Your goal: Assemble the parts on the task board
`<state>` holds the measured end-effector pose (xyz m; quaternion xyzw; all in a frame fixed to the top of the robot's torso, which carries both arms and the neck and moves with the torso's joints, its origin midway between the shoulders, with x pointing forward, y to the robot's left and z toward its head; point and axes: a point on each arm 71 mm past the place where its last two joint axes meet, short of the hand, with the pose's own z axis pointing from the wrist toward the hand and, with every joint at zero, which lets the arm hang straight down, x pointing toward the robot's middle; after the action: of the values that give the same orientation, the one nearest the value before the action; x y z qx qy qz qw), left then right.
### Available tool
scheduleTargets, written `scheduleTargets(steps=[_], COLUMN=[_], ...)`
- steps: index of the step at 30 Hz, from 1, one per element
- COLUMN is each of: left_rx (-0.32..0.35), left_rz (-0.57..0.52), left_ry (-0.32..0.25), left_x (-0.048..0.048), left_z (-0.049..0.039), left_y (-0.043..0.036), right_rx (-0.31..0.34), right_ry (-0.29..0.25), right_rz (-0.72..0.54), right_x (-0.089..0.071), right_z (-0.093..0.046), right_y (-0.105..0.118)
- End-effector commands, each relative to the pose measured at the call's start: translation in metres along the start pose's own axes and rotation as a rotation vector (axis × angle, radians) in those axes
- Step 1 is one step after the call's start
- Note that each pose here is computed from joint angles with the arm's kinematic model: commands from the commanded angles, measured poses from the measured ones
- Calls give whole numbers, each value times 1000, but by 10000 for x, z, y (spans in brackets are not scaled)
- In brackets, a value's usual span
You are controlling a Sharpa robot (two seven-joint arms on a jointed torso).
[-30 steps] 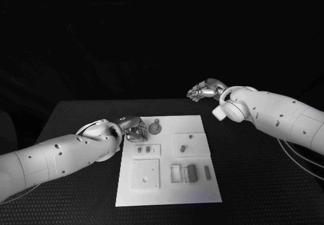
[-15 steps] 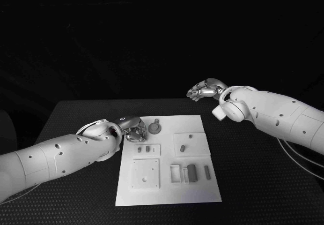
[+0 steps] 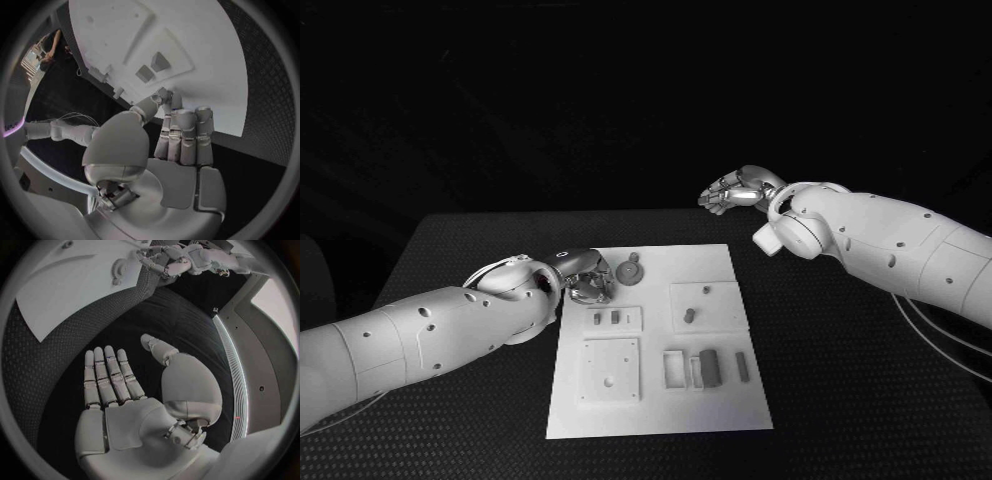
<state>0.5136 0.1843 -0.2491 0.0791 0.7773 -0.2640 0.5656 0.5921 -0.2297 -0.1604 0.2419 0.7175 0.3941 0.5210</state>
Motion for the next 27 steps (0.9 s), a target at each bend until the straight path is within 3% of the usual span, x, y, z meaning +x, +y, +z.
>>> scheduleTargets(steps=[1, 21, 27], left_rx=[16, 9, -4], left_rz=[0, 7, 34], left_ry=[20, 26, 61], left_x=[34, 53, 113], left_z=[8, 45, 68], left_y=[-38, -49, -39], right_rx=[-12, -13, -16], right_ry=[12, 14, 19], right_rz=[2, 2, 4], right_x=[14, 21, 40], right_z=[2, 5, 9], right_y=[13, 18, 32])
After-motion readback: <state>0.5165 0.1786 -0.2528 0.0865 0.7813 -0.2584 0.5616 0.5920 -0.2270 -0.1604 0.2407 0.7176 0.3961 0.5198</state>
